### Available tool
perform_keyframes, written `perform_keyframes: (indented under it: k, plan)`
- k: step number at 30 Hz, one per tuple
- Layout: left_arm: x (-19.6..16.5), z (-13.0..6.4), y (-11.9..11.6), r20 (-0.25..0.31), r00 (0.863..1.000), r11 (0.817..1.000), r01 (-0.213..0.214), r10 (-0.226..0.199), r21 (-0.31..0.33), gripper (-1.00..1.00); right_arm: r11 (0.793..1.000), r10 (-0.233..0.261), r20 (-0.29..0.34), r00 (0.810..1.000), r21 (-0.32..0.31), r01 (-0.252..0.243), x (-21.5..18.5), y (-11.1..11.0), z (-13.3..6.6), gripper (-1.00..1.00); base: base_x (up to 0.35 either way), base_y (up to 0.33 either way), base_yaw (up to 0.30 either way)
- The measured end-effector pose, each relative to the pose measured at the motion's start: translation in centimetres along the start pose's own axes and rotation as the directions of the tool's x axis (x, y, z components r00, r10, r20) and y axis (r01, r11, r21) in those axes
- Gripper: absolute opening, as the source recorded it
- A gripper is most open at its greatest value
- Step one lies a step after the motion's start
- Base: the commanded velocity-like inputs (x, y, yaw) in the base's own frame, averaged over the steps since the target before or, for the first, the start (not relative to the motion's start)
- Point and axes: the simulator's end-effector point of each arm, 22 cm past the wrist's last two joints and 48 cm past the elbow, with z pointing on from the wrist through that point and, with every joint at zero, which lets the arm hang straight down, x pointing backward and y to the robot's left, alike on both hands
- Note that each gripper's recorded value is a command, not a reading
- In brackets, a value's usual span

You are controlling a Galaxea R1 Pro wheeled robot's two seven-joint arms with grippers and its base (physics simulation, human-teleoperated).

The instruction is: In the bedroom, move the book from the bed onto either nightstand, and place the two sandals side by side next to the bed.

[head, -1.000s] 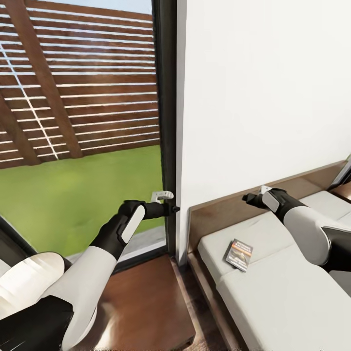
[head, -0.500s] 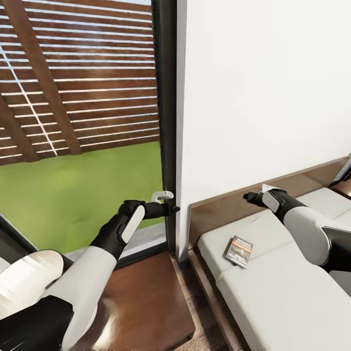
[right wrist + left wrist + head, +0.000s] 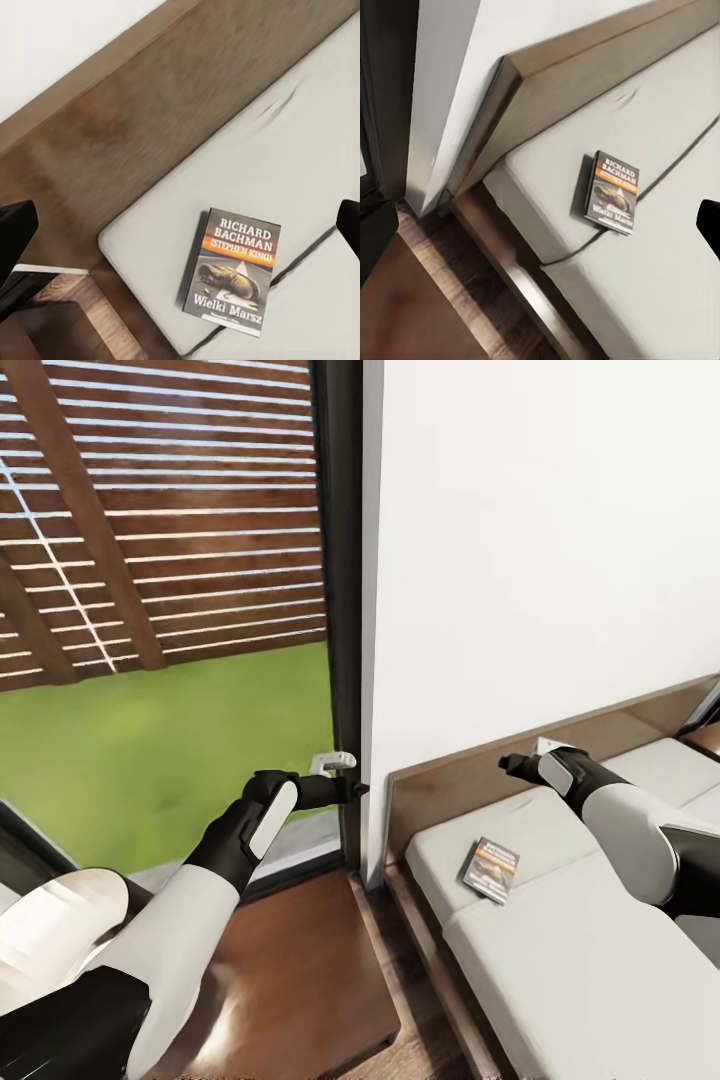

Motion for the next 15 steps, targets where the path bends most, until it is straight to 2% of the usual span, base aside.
perform_keyframes:
  k: [15]
  plan:
    - [1.1, 1.0, 0.7, -0.021, 1.0, 1.0, 0.012, -0.012, -0.001, 1.0, 1.0, -0.004, -0.023, 1.0, 0.006, 0.004, 1.3, -0.2, 1.2, 1.0, 0.0, 0.0, 0.0]
